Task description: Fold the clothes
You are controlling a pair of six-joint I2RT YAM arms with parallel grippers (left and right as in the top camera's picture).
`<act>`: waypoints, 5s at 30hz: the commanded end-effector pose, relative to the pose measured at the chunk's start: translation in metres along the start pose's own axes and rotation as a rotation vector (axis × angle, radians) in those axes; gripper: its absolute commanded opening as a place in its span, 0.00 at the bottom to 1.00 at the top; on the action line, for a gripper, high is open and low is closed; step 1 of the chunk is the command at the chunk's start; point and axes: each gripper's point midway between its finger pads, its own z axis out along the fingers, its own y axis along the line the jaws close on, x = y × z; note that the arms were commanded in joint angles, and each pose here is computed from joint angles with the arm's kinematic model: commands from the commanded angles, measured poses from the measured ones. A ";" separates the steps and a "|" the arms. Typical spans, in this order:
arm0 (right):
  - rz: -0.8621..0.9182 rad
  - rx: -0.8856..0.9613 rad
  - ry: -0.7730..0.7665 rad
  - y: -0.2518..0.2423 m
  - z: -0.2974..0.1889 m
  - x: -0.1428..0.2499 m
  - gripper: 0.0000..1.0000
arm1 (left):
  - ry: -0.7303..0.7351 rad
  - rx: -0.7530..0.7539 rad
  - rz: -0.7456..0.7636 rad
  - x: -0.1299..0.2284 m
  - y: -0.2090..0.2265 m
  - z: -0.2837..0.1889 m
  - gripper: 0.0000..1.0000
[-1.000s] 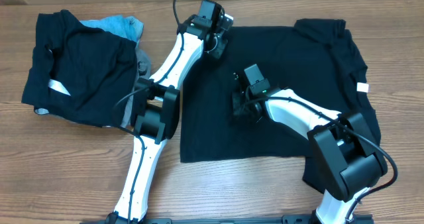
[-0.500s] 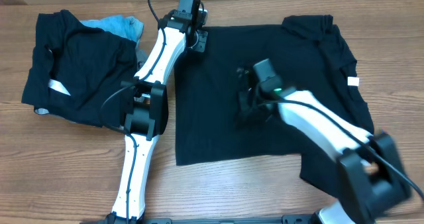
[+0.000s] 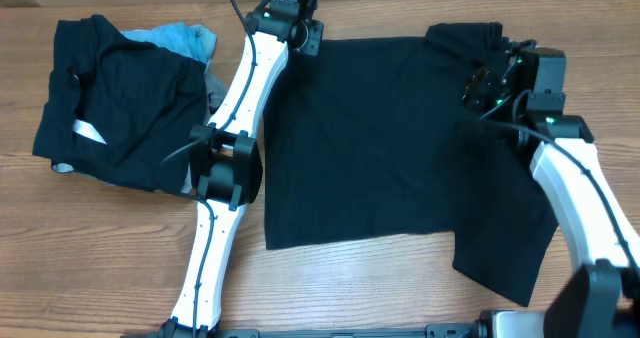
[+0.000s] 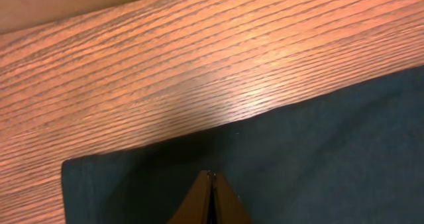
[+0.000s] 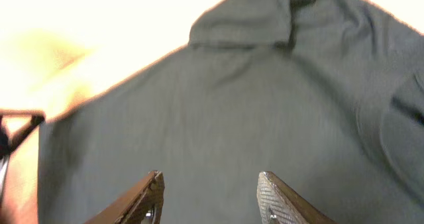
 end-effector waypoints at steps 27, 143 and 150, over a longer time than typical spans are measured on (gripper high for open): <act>0.128 0.042 0.015 -0.059 0.170 -0.076 0.21 | 0.004 0.066 -0.009 -0.001 -0.015 -0.004 0.04; 0.327 0.360 0.463 -0.119 -0.006 -0.044 0.04 | 0.492 -0.081 -0.193 0.111 0.045 -0.043 0.51; 0.326 0.359 0.462 -0.119 -0.006 -0.044 0.04 | 0.471 -0.061 -0.181 0.107 0.029 -0.035 0.52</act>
